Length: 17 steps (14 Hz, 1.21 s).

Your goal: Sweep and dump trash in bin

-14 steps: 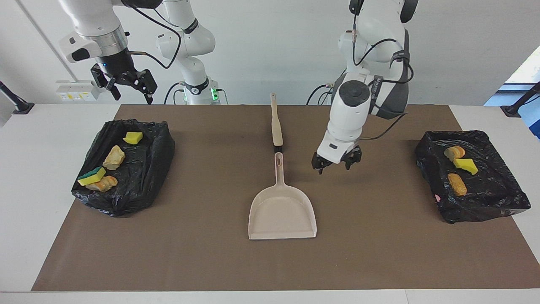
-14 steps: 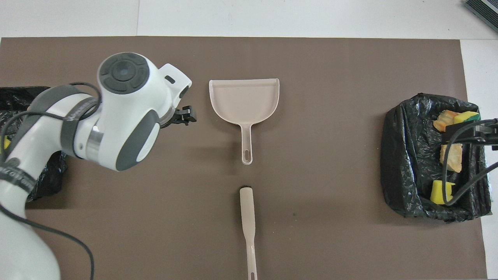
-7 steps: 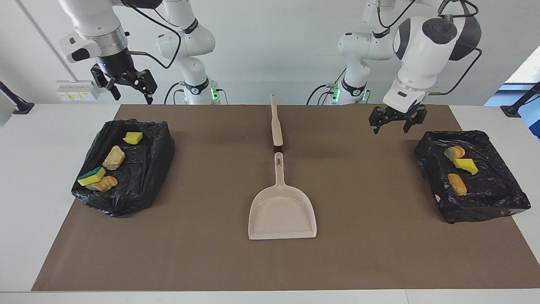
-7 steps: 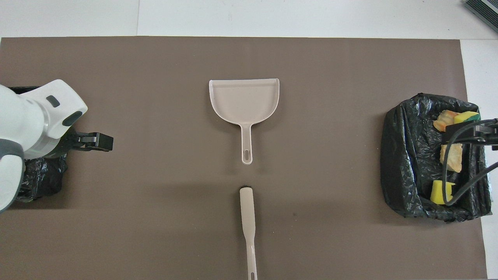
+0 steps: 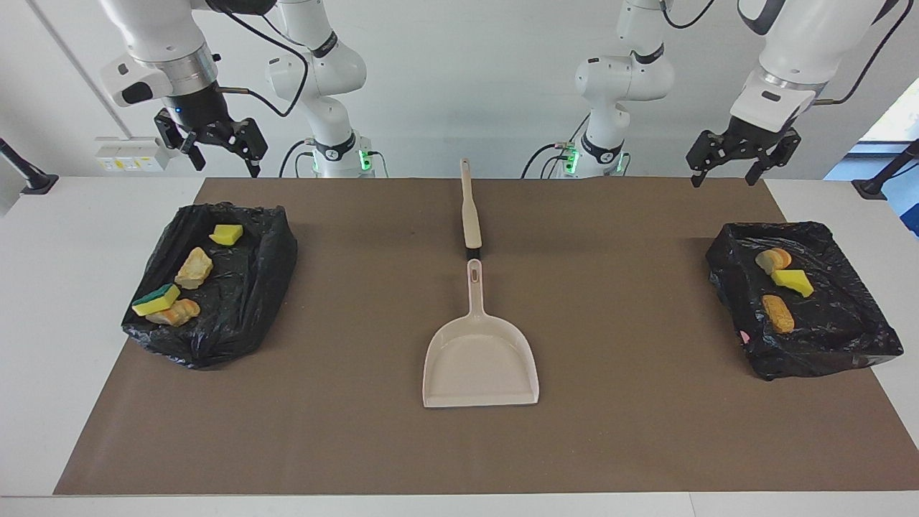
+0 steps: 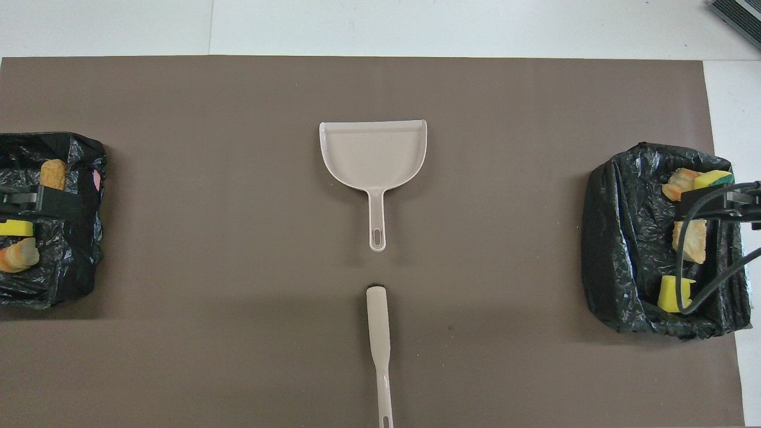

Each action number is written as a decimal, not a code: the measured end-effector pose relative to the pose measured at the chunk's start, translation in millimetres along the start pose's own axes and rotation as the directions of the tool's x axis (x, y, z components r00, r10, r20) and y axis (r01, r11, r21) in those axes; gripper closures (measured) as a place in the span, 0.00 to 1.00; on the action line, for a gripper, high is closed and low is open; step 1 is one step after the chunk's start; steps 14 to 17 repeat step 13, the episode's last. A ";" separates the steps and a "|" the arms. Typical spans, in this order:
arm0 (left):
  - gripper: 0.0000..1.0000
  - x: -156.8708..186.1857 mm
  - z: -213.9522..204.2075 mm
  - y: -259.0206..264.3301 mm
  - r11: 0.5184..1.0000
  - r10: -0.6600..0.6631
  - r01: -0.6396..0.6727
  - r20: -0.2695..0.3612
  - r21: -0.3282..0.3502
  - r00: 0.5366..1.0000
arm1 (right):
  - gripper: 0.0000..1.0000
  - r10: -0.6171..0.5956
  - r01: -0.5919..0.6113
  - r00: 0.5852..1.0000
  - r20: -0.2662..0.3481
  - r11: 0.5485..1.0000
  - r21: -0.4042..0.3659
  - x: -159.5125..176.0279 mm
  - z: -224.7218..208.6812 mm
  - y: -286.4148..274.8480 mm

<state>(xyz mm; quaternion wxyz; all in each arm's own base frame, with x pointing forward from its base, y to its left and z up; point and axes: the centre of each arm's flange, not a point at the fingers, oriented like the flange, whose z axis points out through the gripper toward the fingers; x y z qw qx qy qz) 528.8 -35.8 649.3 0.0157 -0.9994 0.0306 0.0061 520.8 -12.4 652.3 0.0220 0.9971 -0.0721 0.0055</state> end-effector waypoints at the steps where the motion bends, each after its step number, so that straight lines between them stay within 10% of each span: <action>1: 0.00 4.2 0.1 -1.0 1.000 0.004 -0.004 0.007 -0.001 1.000 | 0.00 0.000 0.000 1.000 0.000 1.000 0.000 0.0 0.0 0.0; 17: 0.00 8.1 -2.8 11.2 0.999 0.033 -0.033 0.022 0.000 0.999 | 0.00 0.000 0.000 1.000 0.000 1.000 0.000 0.0 0.0 0.0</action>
